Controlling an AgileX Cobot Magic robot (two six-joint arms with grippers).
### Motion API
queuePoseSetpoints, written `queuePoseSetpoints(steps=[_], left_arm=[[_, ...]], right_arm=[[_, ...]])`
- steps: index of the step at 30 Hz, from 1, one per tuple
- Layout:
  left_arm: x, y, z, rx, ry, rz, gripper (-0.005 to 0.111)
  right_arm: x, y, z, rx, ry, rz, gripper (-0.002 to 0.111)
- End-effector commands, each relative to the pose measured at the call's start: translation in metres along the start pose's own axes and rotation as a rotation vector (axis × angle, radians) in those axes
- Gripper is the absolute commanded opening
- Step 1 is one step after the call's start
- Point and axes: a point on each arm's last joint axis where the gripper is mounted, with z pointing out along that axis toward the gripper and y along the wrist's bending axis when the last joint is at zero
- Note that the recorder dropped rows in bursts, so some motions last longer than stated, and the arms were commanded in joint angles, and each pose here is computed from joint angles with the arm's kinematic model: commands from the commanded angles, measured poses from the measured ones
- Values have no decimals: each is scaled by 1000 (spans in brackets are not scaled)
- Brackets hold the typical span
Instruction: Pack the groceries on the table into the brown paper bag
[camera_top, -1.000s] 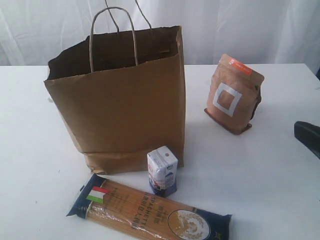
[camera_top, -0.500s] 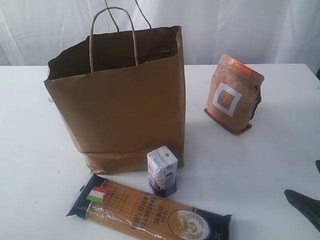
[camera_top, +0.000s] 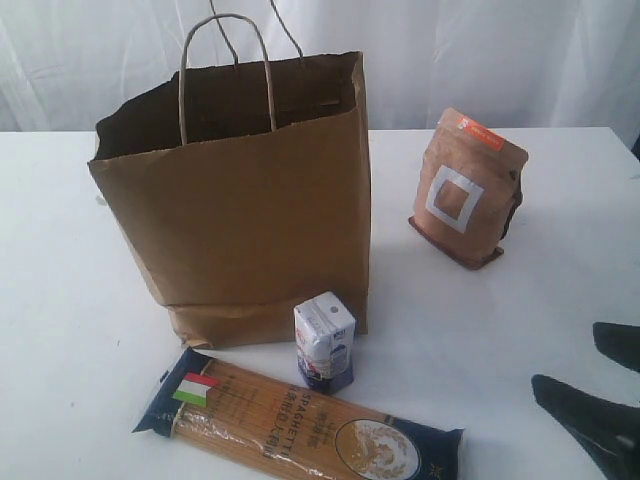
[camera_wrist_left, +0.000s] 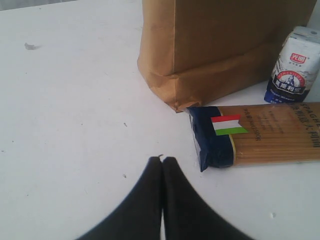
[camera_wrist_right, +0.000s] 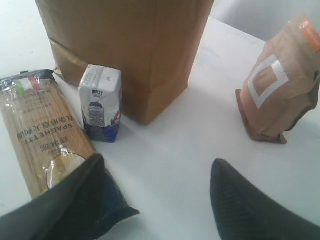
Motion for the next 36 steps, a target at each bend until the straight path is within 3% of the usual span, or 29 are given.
queuePoseSetpoints(steps=[1,4,7,13,16,20,26,31,34,36], left_arm=[[1,0,0,-1,-4,-11,0],[1,0,0,-1,-4,-11,0],[1,0,0,-1,-4,-11,0],[1,0,0,-1,-4,-11,0],[1,0,0,-1,-4,-11,0],[1,0,0,-1,-4,-11,0],[1,0,0,-1,-4,-11,0],[1,0,0,-1,-4,-11,0],[1,0,0,-1,-4,-11,0],[1,0,0,-1,-4,-11,0]], right_arm=[[-9,2,2,-7,-209,19,58],[-21,1,-2,-5,-350,37,58],[-31,0,-6,-32,-466,170,58],[-30,0,-6,-54,-462,261,58],[-25,1,-3,-47,-378,261,58],[-26,0,4,-46,-170,370,58],[-44,1,28,-44,50,299,58],[-71,24,90,-210,214,191,59],[-66,34,131,-206,260,141,71],[-58,36,152,-181,295,173,74]])
